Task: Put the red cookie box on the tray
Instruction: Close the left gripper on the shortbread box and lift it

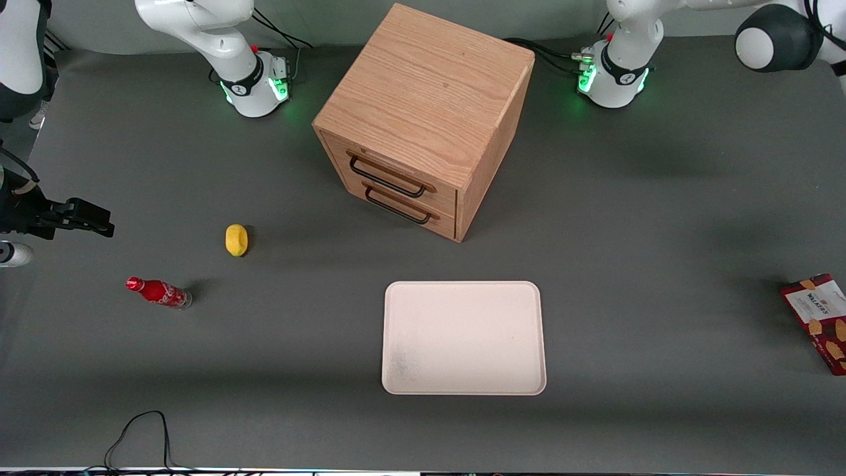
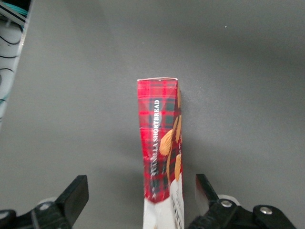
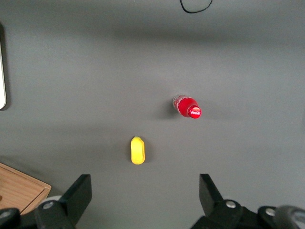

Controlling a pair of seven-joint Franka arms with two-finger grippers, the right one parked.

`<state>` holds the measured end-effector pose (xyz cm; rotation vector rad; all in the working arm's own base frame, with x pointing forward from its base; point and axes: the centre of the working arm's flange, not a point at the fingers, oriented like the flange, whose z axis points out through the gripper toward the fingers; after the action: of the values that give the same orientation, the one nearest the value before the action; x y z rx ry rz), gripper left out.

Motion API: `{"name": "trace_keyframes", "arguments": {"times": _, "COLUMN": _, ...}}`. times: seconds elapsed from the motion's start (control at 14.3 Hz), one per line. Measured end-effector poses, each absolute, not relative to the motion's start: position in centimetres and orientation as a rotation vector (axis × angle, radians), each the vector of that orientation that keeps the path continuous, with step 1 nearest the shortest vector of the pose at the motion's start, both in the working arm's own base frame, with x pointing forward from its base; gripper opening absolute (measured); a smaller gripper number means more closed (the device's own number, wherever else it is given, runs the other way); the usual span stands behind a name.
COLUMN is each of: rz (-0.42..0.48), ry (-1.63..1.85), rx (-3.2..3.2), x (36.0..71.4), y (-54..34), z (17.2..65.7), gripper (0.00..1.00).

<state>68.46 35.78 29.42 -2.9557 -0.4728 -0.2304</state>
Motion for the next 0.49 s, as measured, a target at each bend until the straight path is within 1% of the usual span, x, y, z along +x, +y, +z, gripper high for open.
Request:
{"name": "trace_keyframes", "arguments": {"times": 0.21, "rz": -0.218, "ry": -0.520, "rx": -2.988, "x": 68.4, "y": 35.8, "z": 26.6, "gripper": 0.99}}
{"name": "trace_keyframes", "arguments": {"times": 0.28, "rz": -0.219, "ry": -0.523, "rx": -2.988, "x": 68.4, "y": 35.9, "z": 25.9, "gripper": 0.96}}
{"name": "trace_keyframes", "arguments": {"times": 0.42, "rz": -0.239, "ry": -0.522, "rx": -2.976, "x": 68.4, "y": 36.1, "z": 24.5, "gripper": 0.75}}
{"name": "trace_keyframes", "arguments": {"times": 0.49, "rz": -0.233, "ry": -0.522, "rx": -2.976, "x": 68.4, "y": 36.1, "z": 24.0, "gripper": 0.61}}
